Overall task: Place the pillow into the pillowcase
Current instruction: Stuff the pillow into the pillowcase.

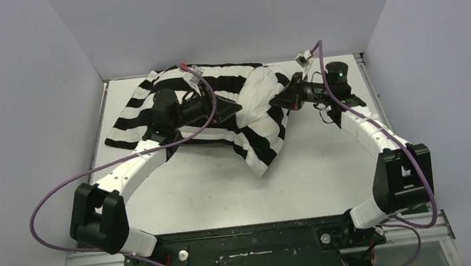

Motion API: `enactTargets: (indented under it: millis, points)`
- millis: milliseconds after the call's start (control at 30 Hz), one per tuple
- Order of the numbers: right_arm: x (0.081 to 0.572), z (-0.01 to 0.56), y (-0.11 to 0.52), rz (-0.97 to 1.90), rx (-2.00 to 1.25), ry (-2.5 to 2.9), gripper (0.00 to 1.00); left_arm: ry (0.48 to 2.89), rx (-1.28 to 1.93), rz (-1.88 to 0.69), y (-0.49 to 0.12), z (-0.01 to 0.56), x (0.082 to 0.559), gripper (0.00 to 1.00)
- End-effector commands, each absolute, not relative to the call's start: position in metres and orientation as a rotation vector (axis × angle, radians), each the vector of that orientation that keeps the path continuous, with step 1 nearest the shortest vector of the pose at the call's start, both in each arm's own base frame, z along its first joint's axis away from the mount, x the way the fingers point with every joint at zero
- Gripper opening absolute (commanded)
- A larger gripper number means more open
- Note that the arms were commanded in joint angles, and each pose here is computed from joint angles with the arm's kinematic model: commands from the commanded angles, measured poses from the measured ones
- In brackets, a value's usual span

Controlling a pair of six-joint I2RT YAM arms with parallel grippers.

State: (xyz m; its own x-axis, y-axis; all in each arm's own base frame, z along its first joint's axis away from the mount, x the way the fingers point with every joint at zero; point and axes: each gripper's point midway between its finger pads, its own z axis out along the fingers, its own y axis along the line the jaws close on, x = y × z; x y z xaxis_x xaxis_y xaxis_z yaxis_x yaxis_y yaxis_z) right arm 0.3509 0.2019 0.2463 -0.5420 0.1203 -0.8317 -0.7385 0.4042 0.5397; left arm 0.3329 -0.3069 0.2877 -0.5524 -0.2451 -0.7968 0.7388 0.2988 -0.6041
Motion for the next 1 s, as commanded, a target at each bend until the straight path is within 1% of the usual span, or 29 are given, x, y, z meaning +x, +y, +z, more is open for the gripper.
enactTargets:
  millis: [0, 133, 267, 333, 400, 433, 500, 533, 633, 700, 800, 967]
  points:
    - [0.380, 0.283, 0.205, 1.121, -0.776, 1.679, 0.00, 1.622, 0.503, -1.205, -0.303, 0.315, 0.341, 0.41]
    - [0.388, 0.282, 0.214, 1.093, -0.877, 1.709, 0.00, 1.599, 0.545, -1.234, -0.329, 0.314, 0.347, 0.34]
    - [0.376, 0.280, 0.222, 1.082, -0.922, 1.685, 0.00, 1.571, 0.534, -1.239, -0.359, 0.297, 0.364, 0.25]
    - [0.369, 0.281, 0.226, 1.070, -0.937, 1.687, 0.00, 1.541, 0.474, -1.233, -0.376, 0.285, 0.375, 0.20]
    - [0.366, 0.286, 0.226, 1.067, -0.926, 1.678, 0.00, 1.632, 0.419, -1.192, -0.406, 0.237, 0.396, 0.16]
    - [0.363, 0.295, 0.227, 1.088, -0.873, 1.677, 0.00, 1.721, 0.392, -1.139, -0.415, 0.206, 0.409, 0.15]
    - [0.354, 0.322, 0.226, 1.090, -0.825, 1.575, 0.00, 1.903, 0.260, -1.033, -0.409, 0.130, 0.429, 0.14]
    - [0.343, 0.336, 0.227, 1.116, -0.792, 1.533, 0.00, 1.945, 0.195, -1.009, -0.401, 0.099, 0.431, 0.13]
    - [0.316, 0.359, 0.223, 1.130, -0.724, 1.468, 0.00, 2.043, 0.106, -0.878, -0.379, 0.030, 0.417, 0.11]
    - [0.302, 0.359, 0.223, 1.141, -0.681, 1.464, 0.00, 2.085, 0.115, -0.794, -0.374, 0.009, 0.407, 0.11]
    - [0.287, 0.347, 0.217, 1.160, -0.564, 1.454, 0.00, 2.116, 0.047, -0.660, -0.354, -0.008, 0.402, 0.11]
    - [0.266, 0.356, 0.214, 1.222, -0.480, 1.381, 0.00, 2.174, 0.005, -0.553, -0.335, -0.028, 0.397, 0.12]
